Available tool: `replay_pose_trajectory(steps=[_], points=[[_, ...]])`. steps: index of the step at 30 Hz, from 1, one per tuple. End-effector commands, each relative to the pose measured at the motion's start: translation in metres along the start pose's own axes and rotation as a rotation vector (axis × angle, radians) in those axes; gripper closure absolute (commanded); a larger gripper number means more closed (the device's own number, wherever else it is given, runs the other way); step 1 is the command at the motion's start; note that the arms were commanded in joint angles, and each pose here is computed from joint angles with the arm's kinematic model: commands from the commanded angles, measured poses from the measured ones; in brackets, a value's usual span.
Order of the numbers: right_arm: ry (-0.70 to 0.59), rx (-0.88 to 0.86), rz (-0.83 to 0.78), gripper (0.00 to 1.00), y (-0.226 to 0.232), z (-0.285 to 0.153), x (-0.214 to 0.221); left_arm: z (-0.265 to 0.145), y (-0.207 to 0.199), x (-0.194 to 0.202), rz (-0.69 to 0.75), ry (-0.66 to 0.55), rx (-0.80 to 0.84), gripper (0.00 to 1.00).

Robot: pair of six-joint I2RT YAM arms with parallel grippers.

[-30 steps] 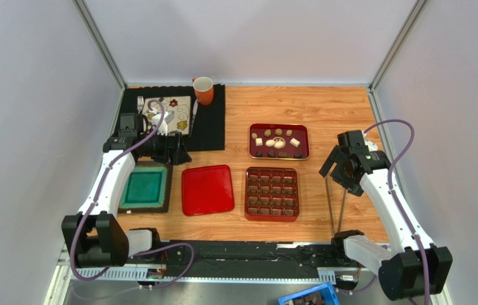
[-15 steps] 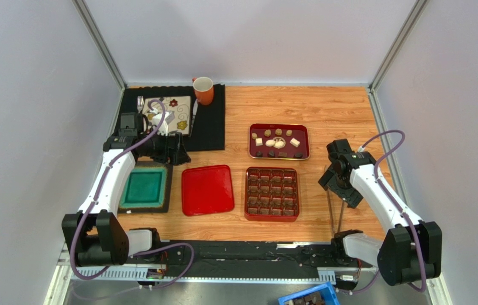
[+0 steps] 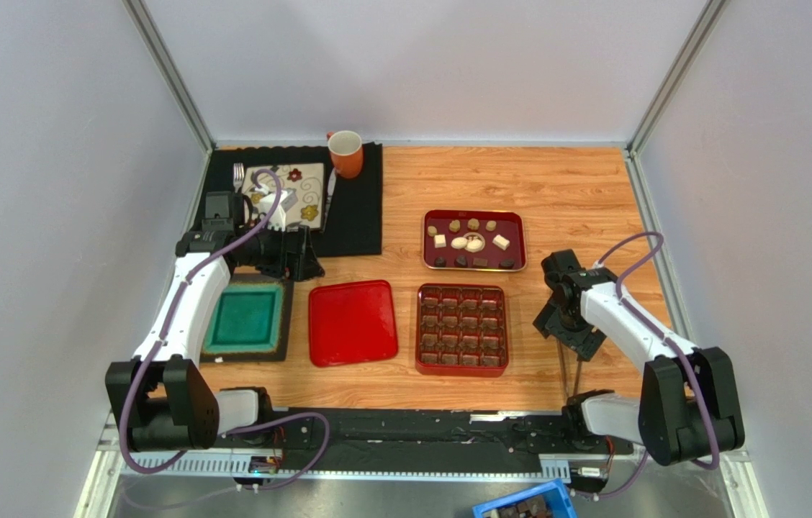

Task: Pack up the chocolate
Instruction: Pick up the clamp at the center of the board.

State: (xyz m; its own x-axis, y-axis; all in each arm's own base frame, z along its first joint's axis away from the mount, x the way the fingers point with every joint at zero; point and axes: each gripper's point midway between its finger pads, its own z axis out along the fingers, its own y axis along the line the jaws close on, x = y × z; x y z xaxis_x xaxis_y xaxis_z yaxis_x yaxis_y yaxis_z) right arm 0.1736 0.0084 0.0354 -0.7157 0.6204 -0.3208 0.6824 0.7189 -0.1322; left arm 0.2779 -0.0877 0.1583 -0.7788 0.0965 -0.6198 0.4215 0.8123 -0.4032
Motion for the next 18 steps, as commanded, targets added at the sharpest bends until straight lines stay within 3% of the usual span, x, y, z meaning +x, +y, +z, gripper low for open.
replay_pose_trajectory(steps=[1,6,10,15,17,18], points=[[-0.054,-0.052,-0.003,0.22,0.018,0.003,-0.012,-0.006,-0.003,-0.008,0.034,-0.026,0.005,0.02],[-0.05,-0.06,-0.029,0.35,0.023,0.008,-0.013,-0.005,-0.002,-0.009,0.035,-0.031,0.0,0.02],[-0.04,-0.071,-0.055,0.62,0.031,0.014,-0.013,-0.004,-0.002,-0.008,0.035,-0.034,-0.002,0.02],[-0.044,-0.074,-0.08,0.69,0.039,0.017,-0.018,-0.006,0.001,-0.008,0.049,-0.035,-0.024,0.02],[-0.043,-0.082,-0.095,0.85,0.042,0.019,-0.019,-0.007,0.002,-0.009,0.052,-0.037,-0.031,0.02],[-0.049,-0.093,-0.096,1.0,0.046,0.017,-0.021,-0.007,0.002,-0.008,0.052,-0.037,-0.031,0.02]])
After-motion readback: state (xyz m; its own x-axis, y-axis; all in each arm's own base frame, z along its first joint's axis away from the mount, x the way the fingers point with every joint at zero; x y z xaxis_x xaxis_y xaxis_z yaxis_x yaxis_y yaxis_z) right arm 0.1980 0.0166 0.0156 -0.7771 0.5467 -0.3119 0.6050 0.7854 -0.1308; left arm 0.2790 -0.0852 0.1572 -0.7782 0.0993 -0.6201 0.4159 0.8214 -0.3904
